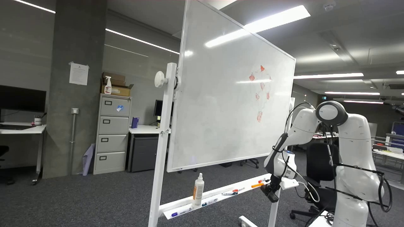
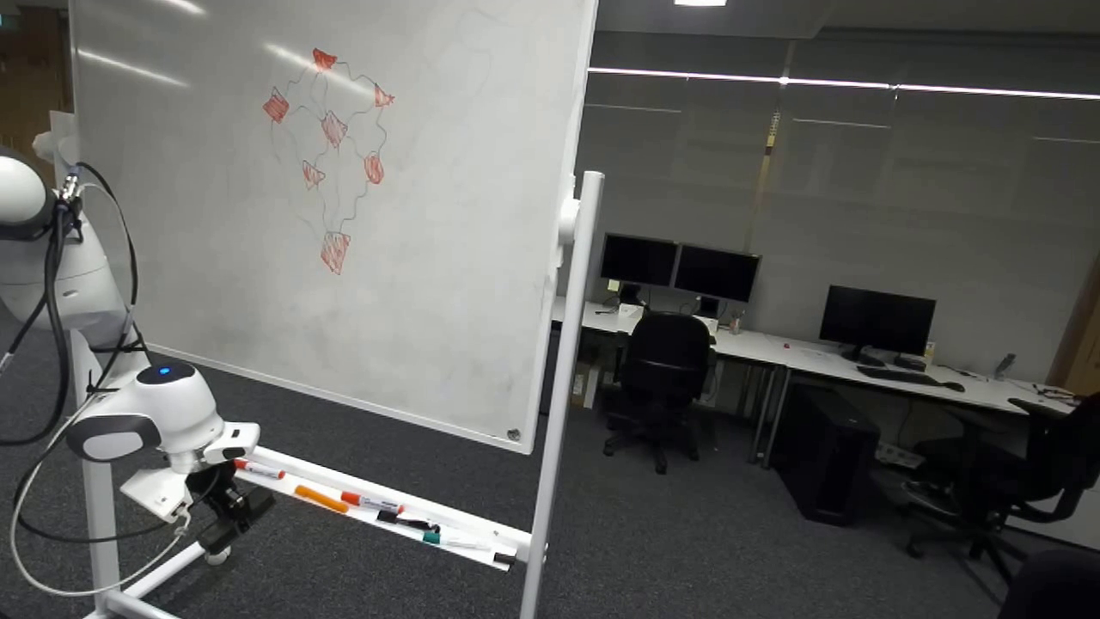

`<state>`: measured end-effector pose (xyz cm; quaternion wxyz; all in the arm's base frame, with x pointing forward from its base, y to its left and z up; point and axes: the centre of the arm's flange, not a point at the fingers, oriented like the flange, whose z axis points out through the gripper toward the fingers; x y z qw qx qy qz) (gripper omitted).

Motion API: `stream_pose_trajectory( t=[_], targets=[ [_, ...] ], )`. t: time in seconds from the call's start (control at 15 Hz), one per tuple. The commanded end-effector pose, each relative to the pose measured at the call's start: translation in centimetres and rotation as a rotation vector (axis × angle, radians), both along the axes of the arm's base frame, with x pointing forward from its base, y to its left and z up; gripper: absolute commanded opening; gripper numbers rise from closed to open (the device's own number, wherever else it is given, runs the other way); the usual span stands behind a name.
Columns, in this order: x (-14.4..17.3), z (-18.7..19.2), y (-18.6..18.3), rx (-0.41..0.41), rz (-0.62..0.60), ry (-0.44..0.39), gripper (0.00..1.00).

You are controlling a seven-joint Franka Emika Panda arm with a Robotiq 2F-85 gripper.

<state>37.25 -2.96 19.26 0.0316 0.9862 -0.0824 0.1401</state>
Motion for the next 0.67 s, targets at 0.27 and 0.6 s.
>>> stream_pose_trajectory(
  t=[0.27, 0.6],
  targets=[
    [0.2, 4.7, -1.4, -0.022, -0.050, -0.039, 0.31],
    [0.0, 5.3, -2.6, -0.038, -0.074, -0.040, 0.31]
  ],
)
